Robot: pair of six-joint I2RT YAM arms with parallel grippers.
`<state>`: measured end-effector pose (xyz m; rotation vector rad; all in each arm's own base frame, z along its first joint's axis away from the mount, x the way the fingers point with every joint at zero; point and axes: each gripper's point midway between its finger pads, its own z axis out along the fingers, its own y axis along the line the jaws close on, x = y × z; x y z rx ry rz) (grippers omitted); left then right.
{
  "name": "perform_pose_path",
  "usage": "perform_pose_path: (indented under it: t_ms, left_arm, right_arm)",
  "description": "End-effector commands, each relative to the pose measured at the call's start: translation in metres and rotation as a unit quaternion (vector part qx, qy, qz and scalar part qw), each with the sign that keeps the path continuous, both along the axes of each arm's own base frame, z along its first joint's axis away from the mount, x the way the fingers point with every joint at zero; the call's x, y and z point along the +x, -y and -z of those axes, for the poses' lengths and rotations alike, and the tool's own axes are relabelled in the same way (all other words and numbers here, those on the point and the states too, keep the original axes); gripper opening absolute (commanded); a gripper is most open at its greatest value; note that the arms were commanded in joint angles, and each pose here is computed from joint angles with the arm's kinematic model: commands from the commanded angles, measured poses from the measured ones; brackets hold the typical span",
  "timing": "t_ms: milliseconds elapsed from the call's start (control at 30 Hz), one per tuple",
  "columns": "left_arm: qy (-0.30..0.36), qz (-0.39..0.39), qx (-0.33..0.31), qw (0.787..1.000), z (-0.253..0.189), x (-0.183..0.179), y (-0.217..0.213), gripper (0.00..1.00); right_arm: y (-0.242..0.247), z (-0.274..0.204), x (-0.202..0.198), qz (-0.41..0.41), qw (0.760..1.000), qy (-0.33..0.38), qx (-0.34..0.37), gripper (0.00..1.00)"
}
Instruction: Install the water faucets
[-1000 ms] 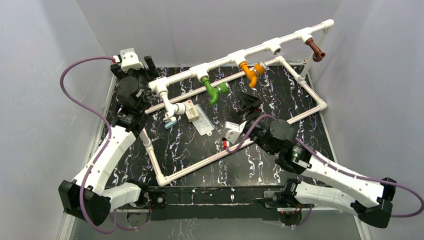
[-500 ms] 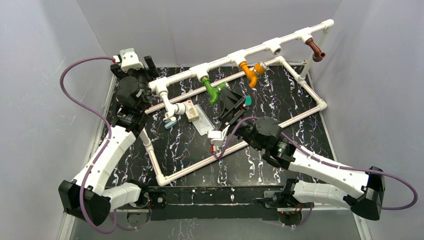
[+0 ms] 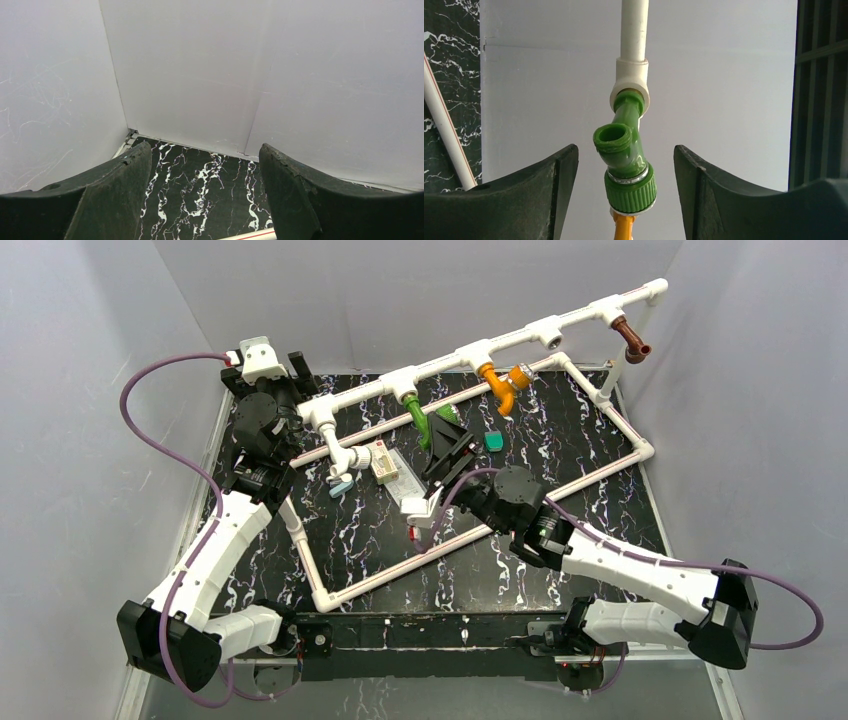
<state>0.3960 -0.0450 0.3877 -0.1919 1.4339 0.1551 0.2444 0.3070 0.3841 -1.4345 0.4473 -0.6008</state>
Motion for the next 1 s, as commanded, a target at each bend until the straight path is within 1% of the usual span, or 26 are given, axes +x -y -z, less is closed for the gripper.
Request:
perform_pose_path:
  t_ms: [0, 167, 433, 667, 733, 767, 800, 833, 967]
  left_arm:
    - [-0.244, 0.008, 0.097, 0.965, 0.153, -0.014, -0.002, 0.76]
    - [-0.244, 0.007, 0.097, 0.965, 0.153, -0.014, -0.002, 0.76]
    - [-0.242, 0.007, 0.097, 0.965, 0.151, -0.014, -0.002, 0.76]
    - [-0.242, 0.008, 0.096, 0.965, 0.151, -0.014, -0.002, 0.76]
    - [-0.243, 0.008, 0.097, 0.965, 0.152, -0.014, -0.002, 0.76]
    - [-0.243, 0.008, 0.097, 0.965, 0.152, -0.014, -0.002, 0.76]
    - [-0.242, 0.008, 0.096, 0.965, 0.151, -0.014, -0.002, 0.76]
    - [-0.242, 0.009, 0.096, 0.965, 0.152, -0.014, -0.002, 0.76]
    - [-0.242, 0.008, 0.097, 0.965, 0.151, -0.014, -0.002, 0.76]
  right_arm:
    - [-0.002, -0.042, -0.002, -0.006, 0.998, 0.03, 0.048, 0.75]
    - [-0.007, -0.043, 0.001, -0.004, 0.998, 0.03, 0.051, 0.68]
    - [-0.009, -0.038, 0.008, 0.008, 0.998, 0.021, 0.056, 0.46]
    - [-0.007, -0.036, 0.01, 0.015, 0.997, 0.005, 0.073, 0.33]
    - [-0.006, -0.036, 0.011, 0.016, 0.997, -0.004, 0.081, 0.22]
    - [-0.006, -0.035, 0.011, 0.016, 0.996, -0.009, 0.085, 0.12]
    - [-0.006, -0.033, 0.012, 0.017, 0.996, -0.015, 0.088, 0.05]
    - [-0.006, -0.033, 0.012, 0.017, 0.995, -0.021, 0.094, 0.01]
    - [-0.007, -0.036, 0.013, 0.01, 0.989, -0.054, 0.135, 0.01]
